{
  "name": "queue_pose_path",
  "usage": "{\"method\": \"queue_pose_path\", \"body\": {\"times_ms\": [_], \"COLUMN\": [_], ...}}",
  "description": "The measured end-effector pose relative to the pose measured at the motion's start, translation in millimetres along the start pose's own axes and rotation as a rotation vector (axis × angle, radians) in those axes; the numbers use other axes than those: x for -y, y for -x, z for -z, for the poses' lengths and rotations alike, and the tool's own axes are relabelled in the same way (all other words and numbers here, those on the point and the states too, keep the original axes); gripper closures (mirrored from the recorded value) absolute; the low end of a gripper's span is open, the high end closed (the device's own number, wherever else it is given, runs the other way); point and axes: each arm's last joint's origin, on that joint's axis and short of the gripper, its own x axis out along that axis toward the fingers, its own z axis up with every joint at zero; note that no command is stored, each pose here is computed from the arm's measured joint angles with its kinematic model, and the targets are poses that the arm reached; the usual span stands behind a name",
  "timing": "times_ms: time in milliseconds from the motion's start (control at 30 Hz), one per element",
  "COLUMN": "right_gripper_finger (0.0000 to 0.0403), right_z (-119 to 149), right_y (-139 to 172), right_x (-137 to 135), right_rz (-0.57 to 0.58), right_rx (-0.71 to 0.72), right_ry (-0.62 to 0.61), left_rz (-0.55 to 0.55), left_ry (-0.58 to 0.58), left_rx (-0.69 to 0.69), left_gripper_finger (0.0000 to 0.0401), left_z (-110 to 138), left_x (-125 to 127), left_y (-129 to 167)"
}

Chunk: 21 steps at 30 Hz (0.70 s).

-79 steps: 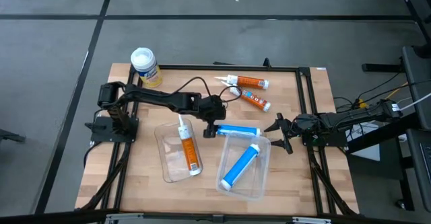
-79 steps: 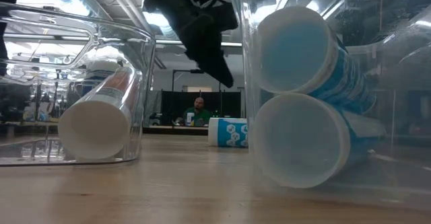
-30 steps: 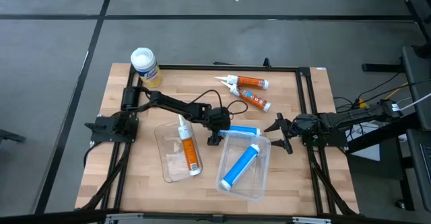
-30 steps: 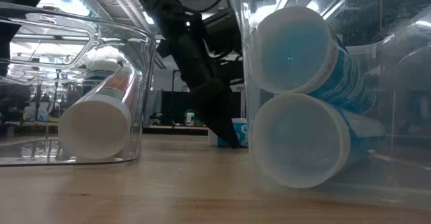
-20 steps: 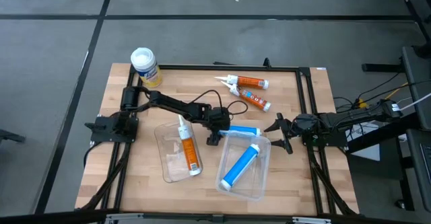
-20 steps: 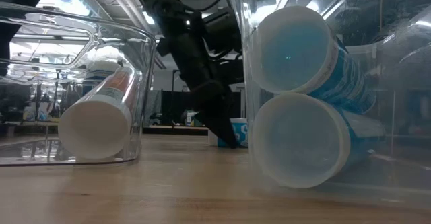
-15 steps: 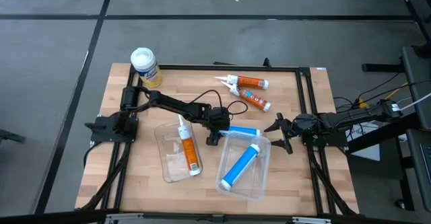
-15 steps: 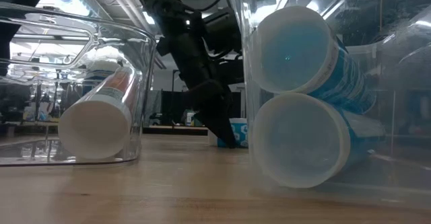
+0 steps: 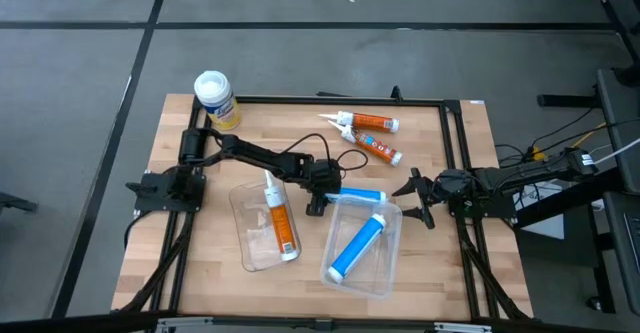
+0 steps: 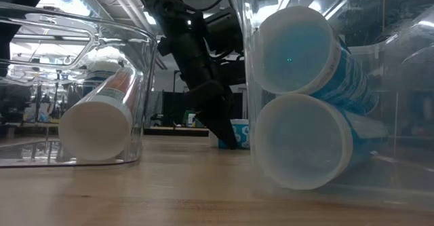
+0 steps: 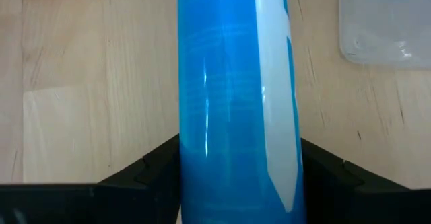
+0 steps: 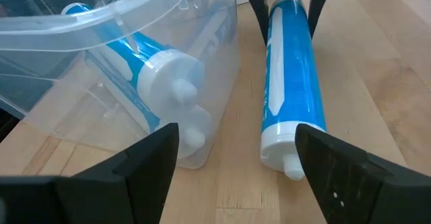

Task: Pick & place silicon tubes, Sealant and Lysol wipes
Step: Put the blue sealant into the right transparent bin

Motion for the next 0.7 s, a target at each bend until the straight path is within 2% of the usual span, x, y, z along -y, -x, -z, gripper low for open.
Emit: {"method": "queue_pose_path", "body": {"times_ms": [467, 700], "right_gripper_finger": [0.0105, 0.0105], "right_z": [0, 0], "right_y": [0, 0], "right_x": [0, 0], "right_rz": [0.001, 0.0], "right_rx": [0.0, 0.0], "right_ry": [0.0, 0.0], "left_rz": [-0.026, -0.047], "left_ry": [0.088, 0.218], "left_rx": [-0.006, 0.011], "left_gripper_finger": [0.0188, 0.0188], "left_z": [6, 8], "left_x": [-23, -39], "left_y": [1, 3]}}
